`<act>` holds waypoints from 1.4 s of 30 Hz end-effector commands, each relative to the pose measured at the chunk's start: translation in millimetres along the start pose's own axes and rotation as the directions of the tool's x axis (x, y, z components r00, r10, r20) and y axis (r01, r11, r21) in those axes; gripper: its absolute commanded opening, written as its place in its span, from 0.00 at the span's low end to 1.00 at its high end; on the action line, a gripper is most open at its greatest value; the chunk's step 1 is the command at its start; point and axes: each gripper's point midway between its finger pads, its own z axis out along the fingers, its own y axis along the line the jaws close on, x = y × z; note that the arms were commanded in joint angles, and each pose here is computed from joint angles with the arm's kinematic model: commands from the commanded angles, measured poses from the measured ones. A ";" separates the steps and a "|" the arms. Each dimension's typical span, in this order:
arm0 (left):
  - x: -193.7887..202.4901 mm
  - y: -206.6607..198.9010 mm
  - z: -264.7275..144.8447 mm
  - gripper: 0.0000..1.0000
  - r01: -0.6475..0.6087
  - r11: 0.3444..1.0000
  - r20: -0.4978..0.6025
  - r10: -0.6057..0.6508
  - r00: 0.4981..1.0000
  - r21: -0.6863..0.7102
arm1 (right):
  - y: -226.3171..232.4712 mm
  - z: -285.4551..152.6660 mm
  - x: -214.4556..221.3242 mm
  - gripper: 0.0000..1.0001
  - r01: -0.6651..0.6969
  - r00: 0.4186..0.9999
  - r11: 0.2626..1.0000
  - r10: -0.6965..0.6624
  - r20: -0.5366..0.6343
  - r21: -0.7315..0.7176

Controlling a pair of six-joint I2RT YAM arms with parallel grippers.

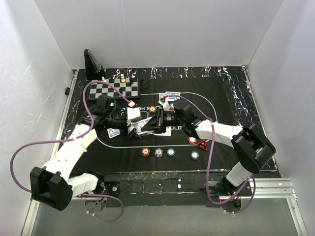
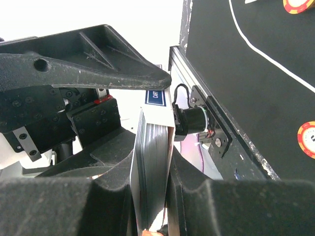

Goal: Distribute texas hold em gaming equipment

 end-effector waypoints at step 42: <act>-9.1 -12.8 0.5 0.40 -0.019 1.000 0.005 0.019 1.000 0.021 | 10.2 -30.0 -15.3 0.51 0.124 0.990 0.984 -0.131 0.049 0.129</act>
